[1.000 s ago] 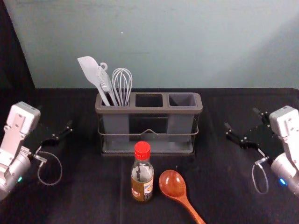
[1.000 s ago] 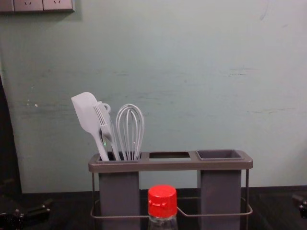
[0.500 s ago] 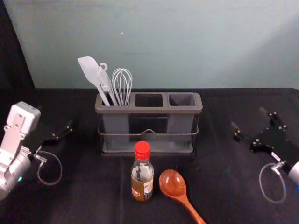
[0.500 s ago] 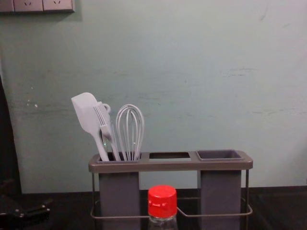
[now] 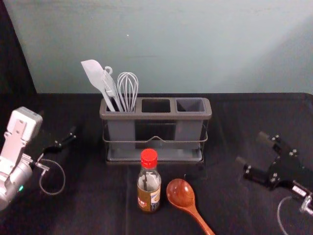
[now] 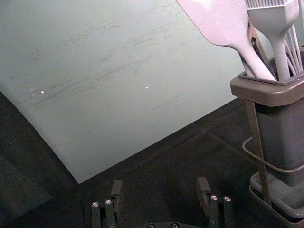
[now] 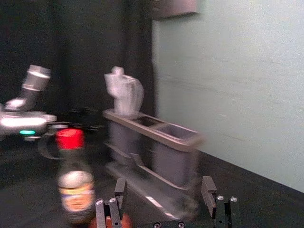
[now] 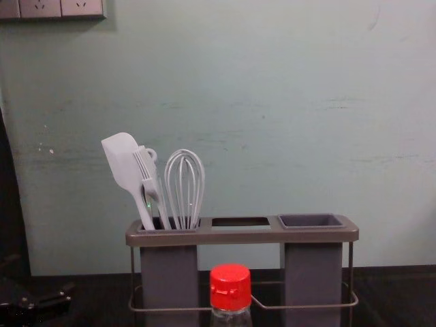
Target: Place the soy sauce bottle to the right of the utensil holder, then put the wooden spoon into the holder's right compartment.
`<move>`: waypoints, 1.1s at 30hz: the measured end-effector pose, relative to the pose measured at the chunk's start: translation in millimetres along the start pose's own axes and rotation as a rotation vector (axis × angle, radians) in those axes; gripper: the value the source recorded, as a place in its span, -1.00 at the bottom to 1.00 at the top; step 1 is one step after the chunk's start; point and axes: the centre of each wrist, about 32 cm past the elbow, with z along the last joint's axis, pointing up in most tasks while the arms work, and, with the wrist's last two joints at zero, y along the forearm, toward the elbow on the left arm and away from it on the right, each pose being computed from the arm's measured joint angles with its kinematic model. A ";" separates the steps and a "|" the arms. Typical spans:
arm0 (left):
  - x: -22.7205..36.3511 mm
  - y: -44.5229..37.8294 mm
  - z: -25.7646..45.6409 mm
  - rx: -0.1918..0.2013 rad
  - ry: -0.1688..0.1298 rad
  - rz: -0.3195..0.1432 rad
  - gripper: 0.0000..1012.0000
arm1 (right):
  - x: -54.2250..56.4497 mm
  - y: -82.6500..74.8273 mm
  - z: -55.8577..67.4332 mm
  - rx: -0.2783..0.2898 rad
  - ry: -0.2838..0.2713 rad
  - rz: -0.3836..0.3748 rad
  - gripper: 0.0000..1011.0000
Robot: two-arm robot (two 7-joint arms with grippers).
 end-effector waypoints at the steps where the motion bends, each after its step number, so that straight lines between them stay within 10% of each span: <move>1: 0.0 0.0 0.0 0.000 0.000 0.000 1.00 | -1.1 0.9 0.2 0.005 0.002 0.025 0.98; 15: 0.0 0.0 0.0 0.000 0.000 0.000 1.00 | -20.9 46.7 11.6 0.005 -0.034 0.400 0.98; 33: 0.0 0.0 0.0 0.000 0.000 0.000 1.00 | -23.1 100.2 9.9 -0.043 0.057 0.479 0.98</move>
